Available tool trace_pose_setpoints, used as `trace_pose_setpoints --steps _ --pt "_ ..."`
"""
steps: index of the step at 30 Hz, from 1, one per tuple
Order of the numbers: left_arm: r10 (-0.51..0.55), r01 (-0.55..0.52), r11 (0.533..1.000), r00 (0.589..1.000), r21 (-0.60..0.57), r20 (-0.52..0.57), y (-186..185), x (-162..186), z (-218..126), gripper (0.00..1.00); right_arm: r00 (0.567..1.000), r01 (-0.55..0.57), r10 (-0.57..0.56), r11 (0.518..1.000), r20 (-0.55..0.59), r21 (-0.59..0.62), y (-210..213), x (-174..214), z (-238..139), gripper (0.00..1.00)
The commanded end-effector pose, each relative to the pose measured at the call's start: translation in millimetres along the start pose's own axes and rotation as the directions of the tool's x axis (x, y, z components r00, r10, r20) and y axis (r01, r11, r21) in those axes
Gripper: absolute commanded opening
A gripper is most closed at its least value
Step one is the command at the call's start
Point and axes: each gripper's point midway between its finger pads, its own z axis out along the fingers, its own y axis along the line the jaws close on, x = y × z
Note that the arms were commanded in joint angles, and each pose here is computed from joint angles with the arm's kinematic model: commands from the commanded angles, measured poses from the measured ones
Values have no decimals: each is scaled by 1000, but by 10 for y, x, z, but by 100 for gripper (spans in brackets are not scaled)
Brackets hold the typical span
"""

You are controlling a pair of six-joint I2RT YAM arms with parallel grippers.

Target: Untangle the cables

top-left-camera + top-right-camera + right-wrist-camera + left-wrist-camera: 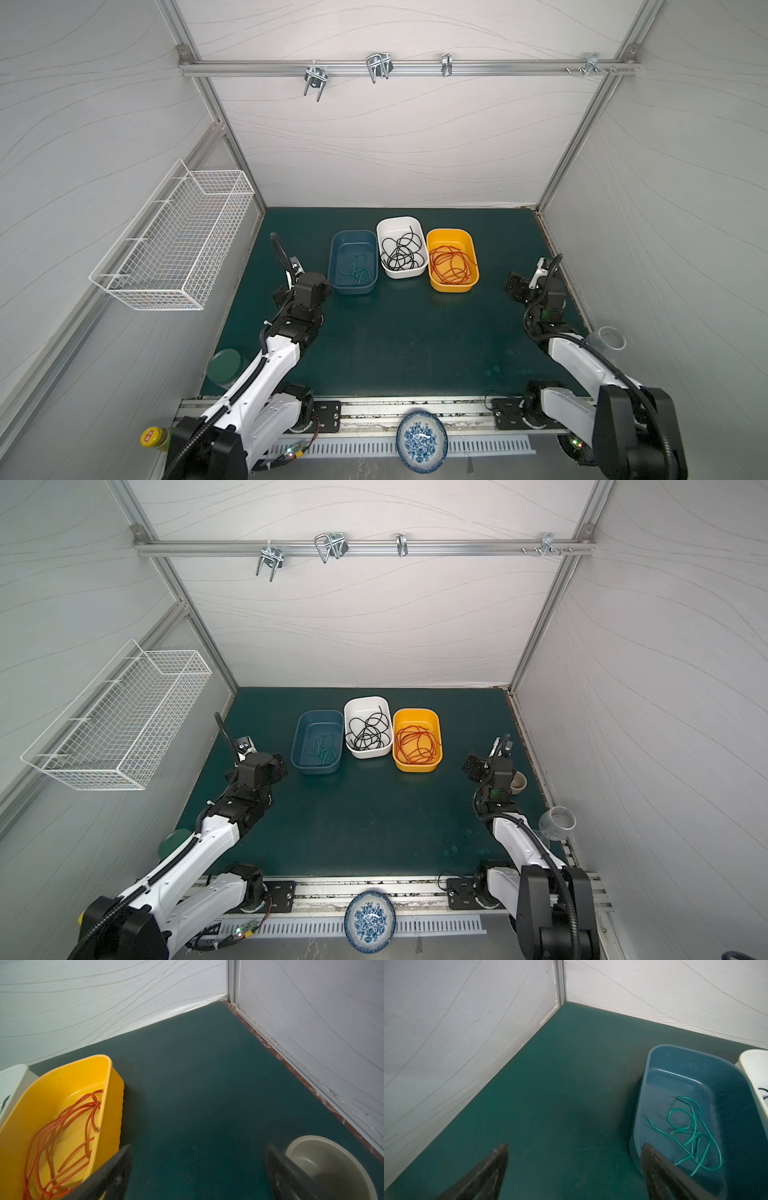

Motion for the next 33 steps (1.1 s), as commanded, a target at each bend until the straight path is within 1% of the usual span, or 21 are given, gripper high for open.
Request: trace_pose_setpoints --steps 1,3,6,9,11,13,14,15,16,17,18,20,22,23,28,30,31,33 --pt "-117 114 993 991 42 71 -59 -161 98 100 995 19 -15 999 98 -40 110 -243 78 99" --pt "-100 96 994 991 42 84 -61 -160 173 100 993 75 -72 997 89 -27 158 -168 166 99" --pt "-51 49 998 995 34 84 -83 -118 306 100 979 184 -185 983 85 18 232 -10 292 99" --pt "4 -7 999 997 33 83 -119 -52 424 100 971 220 -217 975 102 -18 324 141 412 99" --pt "5 -8 999 996 43 85 -116 19 502 100 967 234 -230 972 109 -26 350 161 488 99" --pt "-20 15 998 996 60 91 -112 62 568 100 973 229 -228 972 39 -44 368 206 549 99" --pt "-35 29 997 995 69 94 -116 73 603 100 974 228 -226 971 34 -71 383 217 587 99" --pt "-25 17 996 996 83 89 -144 99 631 100 977 215 -213 973 24 -85 365 261 605 99" --pt "7 -15 995 997 100 82 -196 112 661 100 979 200 -196 978 54 -67 307 273 630 99" --pt "31 -40 993 996 110 85 -233 122 688 100 979 196 -191 977 68 -80 326 245 603 99" --pt "45 -55 992 995 115 91 -250 139 710 100 982 190 -189 979 26 -76 311 278 606 99" --pt "82 -94 988 992 123 96 -291 131 752 100 979 202 -199 976 43 -80 325 266 639 99" --pt "103 -125 982 983 142 151 -333 78 745 100 980 197 -197 978 11 -76 321 290 646 99" --pt "98 -120 984 982 131 162 -310 71 749 100 979 202 -201 976 25 -78 331 279 651 99" --pt "106 -132 976 983 173 152 -377 223 857 100 979 206 -206 975 14 -77 343 286 653 99" --pt "110 -132 978 984 164 139 -382 287 923 100 978 208 -207 975 15 -78 342 287 651 99" --pt "114 -136 980 982 148 149 -379 257 961 100 978 207 -206 975 13 -78 342 291 651 99" --pt "105 -123 981 987 147 123 -363 280 980 100 978 209 -208 975 14 -76 341 290 651 99"
